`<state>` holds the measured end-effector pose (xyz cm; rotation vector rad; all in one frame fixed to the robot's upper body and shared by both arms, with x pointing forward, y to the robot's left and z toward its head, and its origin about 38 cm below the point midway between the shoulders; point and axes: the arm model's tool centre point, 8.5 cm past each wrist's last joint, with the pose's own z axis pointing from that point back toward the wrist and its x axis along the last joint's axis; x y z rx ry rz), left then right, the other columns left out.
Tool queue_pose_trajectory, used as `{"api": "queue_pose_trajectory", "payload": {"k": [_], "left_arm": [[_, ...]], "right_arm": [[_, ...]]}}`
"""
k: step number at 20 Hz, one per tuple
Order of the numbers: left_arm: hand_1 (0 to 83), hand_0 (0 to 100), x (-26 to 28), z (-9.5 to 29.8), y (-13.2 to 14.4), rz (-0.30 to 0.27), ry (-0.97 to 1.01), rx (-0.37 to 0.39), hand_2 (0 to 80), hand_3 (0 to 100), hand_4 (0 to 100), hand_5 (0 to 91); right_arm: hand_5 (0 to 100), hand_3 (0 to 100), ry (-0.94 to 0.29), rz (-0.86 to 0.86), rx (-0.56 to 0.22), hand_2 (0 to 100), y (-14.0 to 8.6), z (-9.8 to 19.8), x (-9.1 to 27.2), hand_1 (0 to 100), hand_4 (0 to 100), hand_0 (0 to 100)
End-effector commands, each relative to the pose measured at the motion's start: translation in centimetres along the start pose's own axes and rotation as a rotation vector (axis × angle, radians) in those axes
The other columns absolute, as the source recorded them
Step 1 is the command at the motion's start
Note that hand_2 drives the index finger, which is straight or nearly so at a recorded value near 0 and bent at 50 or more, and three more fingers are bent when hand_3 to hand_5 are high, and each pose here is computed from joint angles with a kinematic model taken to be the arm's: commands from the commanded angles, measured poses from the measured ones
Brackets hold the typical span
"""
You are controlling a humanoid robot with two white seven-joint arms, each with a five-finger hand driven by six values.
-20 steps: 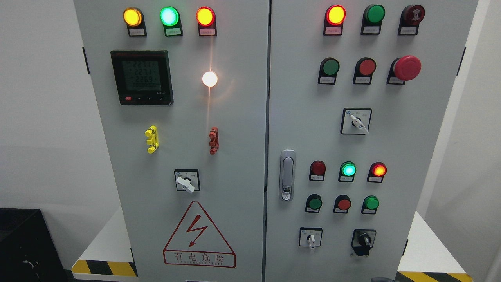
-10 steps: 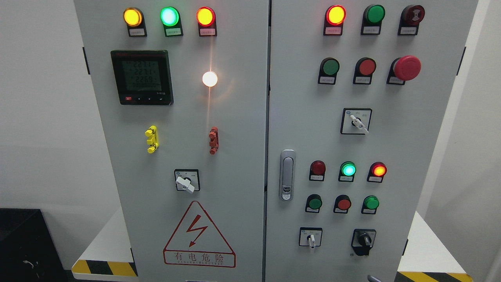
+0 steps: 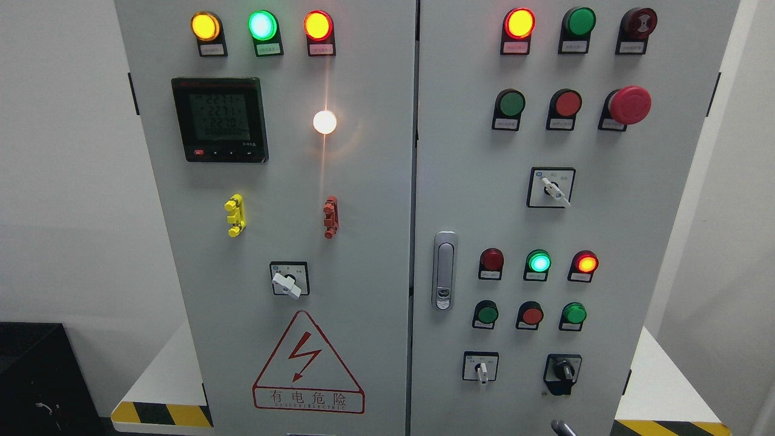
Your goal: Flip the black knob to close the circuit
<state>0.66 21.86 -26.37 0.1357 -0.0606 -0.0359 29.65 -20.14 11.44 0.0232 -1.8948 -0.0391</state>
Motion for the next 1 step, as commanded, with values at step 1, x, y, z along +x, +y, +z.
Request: {"api": "queue_pose_trajectory", "payload": {"k": [1], "left_arm": [[55.6, 12, -0.39, -0.01, -0.16, 0.004, -0.006, -0.004, 0.0, 0, 0, 0.0]], "right_arm": [[0, 0, 0.004, -0.047, -0.006, 0, -0.07, 0.5, -0.08, 0, 0, 0]]}}
